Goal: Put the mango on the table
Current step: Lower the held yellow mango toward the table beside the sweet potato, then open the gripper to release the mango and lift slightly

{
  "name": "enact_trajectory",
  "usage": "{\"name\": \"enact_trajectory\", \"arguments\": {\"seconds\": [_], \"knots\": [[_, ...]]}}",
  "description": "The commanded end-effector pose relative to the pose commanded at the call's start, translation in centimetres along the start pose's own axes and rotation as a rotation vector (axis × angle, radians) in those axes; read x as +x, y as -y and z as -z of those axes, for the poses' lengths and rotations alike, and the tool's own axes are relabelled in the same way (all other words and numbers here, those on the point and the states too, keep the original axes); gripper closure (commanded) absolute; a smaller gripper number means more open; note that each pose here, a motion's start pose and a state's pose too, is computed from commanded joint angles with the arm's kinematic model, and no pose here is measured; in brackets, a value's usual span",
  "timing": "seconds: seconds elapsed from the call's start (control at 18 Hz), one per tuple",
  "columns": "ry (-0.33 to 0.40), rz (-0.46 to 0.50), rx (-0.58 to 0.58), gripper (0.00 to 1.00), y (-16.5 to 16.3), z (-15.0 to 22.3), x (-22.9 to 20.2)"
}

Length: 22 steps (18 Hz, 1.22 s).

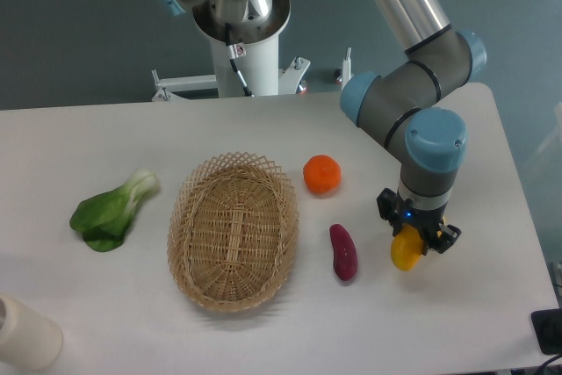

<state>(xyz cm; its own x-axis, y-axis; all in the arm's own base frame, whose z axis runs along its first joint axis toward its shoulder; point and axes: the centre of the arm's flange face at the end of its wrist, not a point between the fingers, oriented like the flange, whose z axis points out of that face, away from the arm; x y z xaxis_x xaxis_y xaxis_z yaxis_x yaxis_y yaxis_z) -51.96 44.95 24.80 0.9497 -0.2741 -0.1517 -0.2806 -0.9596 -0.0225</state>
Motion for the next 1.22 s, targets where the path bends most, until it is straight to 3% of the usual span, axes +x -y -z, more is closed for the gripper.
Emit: {"name": "enact_trajectory", "arguments": {"seconds": [0.17,0.22,0.28,0.33,1.0,1.22], "knots": [[0.003,0.0,0.002,0.4,0.0,0.1,0.0],[0.004,-0.004,0.003,0.27,0.0,0.2,-0.1],[0.002,-0.006,0.0,0.08,0.0,0.1,0.0],[-0.005,-0.005,0.0,0.0,0.0,0.1,0.1],[0.019,0.017,0.027,0.0,-0.1,2.0,-1.2],[-0.063,0.015,0.02,0.0,-0.5,4.0,-2.9]]}}
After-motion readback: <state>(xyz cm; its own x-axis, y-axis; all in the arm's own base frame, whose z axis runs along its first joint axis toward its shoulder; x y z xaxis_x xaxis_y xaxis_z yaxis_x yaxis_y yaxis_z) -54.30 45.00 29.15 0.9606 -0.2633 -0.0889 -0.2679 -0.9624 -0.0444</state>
